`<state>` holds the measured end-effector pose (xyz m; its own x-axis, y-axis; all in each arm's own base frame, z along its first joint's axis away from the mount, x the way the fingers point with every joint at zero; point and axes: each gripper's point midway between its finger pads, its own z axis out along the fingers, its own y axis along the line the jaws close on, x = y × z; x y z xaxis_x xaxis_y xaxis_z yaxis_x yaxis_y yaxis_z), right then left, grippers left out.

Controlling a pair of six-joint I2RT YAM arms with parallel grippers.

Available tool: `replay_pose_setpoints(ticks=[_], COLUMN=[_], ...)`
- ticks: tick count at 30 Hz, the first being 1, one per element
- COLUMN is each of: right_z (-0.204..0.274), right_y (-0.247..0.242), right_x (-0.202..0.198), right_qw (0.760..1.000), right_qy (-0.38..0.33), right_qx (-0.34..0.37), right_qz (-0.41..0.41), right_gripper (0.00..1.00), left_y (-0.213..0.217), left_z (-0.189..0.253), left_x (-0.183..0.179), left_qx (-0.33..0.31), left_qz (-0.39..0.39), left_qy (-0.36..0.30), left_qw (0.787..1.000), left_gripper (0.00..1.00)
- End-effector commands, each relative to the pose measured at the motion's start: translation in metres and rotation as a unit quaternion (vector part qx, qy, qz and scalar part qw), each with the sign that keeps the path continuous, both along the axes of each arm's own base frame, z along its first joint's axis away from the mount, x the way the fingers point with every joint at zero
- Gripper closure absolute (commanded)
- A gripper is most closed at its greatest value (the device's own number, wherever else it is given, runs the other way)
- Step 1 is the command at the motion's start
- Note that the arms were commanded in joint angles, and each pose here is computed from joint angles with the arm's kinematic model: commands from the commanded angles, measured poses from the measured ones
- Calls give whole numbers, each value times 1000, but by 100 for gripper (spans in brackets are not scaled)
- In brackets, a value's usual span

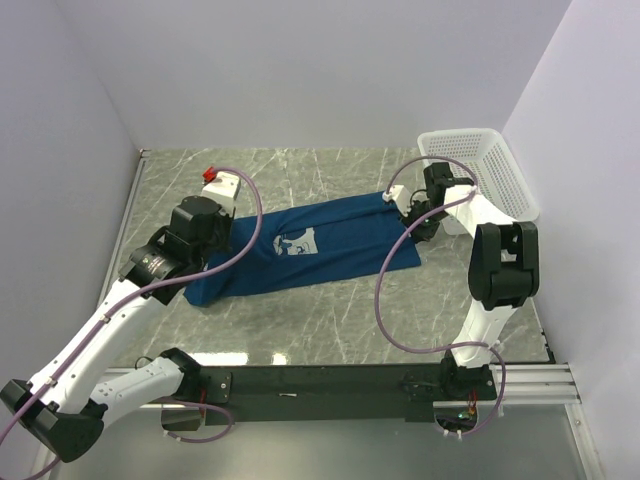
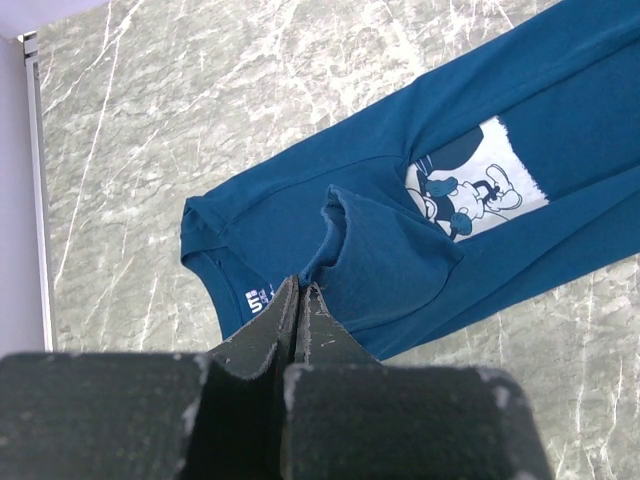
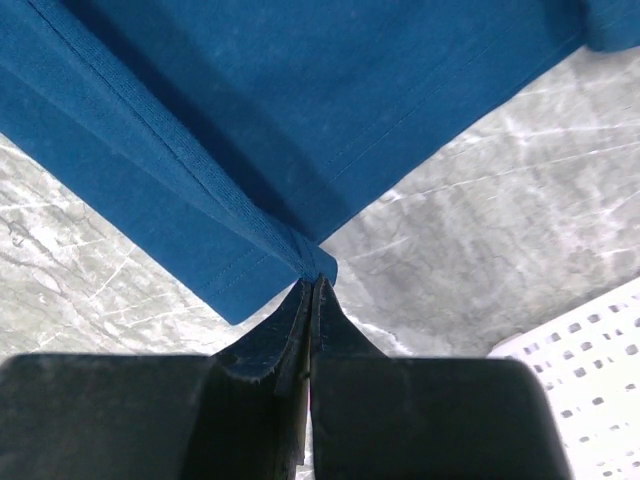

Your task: Fold and stack the t-shirts

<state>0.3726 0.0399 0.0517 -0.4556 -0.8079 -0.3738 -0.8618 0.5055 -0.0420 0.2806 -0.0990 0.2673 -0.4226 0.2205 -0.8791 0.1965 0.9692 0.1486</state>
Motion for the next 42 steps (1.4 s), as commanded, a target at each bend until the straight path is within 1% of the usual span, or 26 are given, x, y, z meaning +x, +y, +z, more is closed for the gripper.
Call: replay_pose_setpoints(ticks=[1, 20, 21, 23, 24, 25, 27, 29, 36, 42], right_z=[10, 7, 6, 7, 11, 12, 23, 30, 53, 52], right_y=[0, 4, 5, 4, 6, 6, 10, 15, 30, 39], right_x=[14, 27, 28, 30, 31, 31, 34, 33, 20, -1], right_qw=[1000, 1000, 1000, 999, 999, 999, 997, 996, 992, 990], right_qy=[-16, -14, -13, -18, -25, -29, -47, -53, -61, -51], right_qx=[9, 22, 22, 24, 27, 29, 44, 58, 106, 130], right_qz=[-9, -16, -17, -23, -28, -32, -38, -39, -38, -32], right_gripper=[100, 99, 97, 84, 75, 60, 52, 41, 39, 39], left_y=[3, 5, 4, 3, 2, 2, -1, -3, -6, -8], left_z=[13, 8, 8, 7, 6, 6, 4, 1, -2, -4], left_x=[3, 10, 11, 14, 15, 17, 21, 26, 40, 55], left_qx=[-8, -1, -2, -1, -3, -4, -4, -2, 6, 15], left_qz=[6, 15, 14, 14, 11, 12, 11, 10, 7, 13], left_qy=[-27, -18, -17, -15, -15, -14, -12, -9, -4, -3], left_qw=[1000, 1000, 1000, 1000, 1000, 1000, 1000, 1000, 1000, 1000], left_gripper=[99, 99, 99, 99, 99, 99, 99, 99, 99, 99])
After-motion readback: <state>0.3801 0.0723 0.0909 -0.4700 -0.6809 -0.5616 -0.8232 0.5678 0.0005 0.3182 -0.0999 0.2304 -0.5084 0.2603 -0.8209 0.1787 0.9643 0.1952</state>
